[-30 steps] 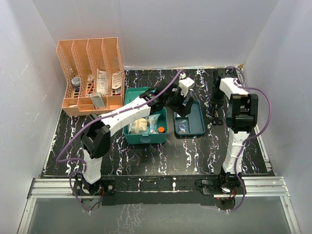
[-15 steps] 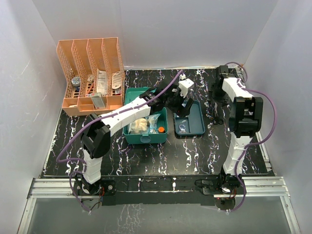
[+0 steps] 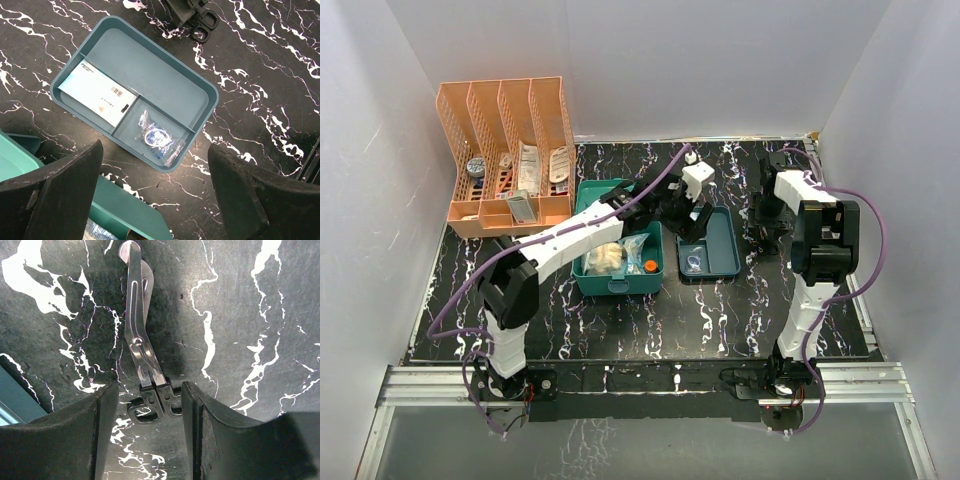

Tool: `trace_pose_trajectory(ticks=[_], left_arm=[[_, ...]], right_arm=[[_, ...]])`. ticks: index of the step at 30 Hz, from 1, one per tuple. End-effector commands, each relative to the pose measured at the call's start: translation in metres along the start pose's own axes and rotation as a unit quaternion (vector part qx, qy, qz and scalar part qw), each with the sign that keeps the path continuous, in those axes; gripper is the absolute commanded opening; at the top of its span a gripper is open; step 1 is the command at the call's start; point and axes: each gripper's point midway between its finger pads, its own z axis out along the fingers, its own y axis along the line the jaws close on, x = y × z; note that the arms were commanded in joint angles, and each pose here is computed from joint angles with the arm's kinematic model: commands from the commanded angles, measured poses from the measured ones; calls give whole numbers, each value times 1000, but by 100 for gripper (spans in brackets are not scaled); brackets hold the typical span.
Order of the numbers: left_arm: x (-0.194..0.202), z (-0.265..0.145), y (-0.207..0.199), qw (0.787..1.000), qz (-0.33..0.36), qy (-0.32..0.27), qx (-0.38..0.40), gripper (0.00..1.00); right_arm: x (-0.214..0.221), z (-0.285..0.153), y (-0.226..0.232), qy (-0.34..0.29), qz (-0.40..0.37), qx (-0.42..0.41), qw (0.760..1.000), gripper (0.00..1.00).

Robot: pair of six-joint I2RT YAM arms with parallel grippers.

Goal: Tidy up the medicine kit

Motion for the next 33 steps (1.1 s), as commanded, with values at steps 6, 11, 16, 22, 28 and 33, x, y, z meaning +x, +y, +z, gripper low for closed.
trace_pose_trajectory(ticks=[6,11,16,22,28,33], left_arm=[[-28,-40,-9,999,3,-40,8,83],[-27,-46,-10,999,4,-42,6,83],[-26,-52,-9,999,6,-44,4,83],[-23,-53,-9,999,9,-42,3,83],[-25,-52,-10,999,12,-42,6,83],[-24,-49,-11,999,12,-39,11,83]], right_arm=[[7,-22,-5,-12,-13,-7,1000,49],[14,-17,-2,-1,-25,-15,1000,49],[14,-9,-1,6,-38,-18,999,49],[13,2,0,13,-50,-19,998,49],[7,0,1,9,-51,-19,998,47],[-3,-20,1,-14,-48,-24,998,47]])
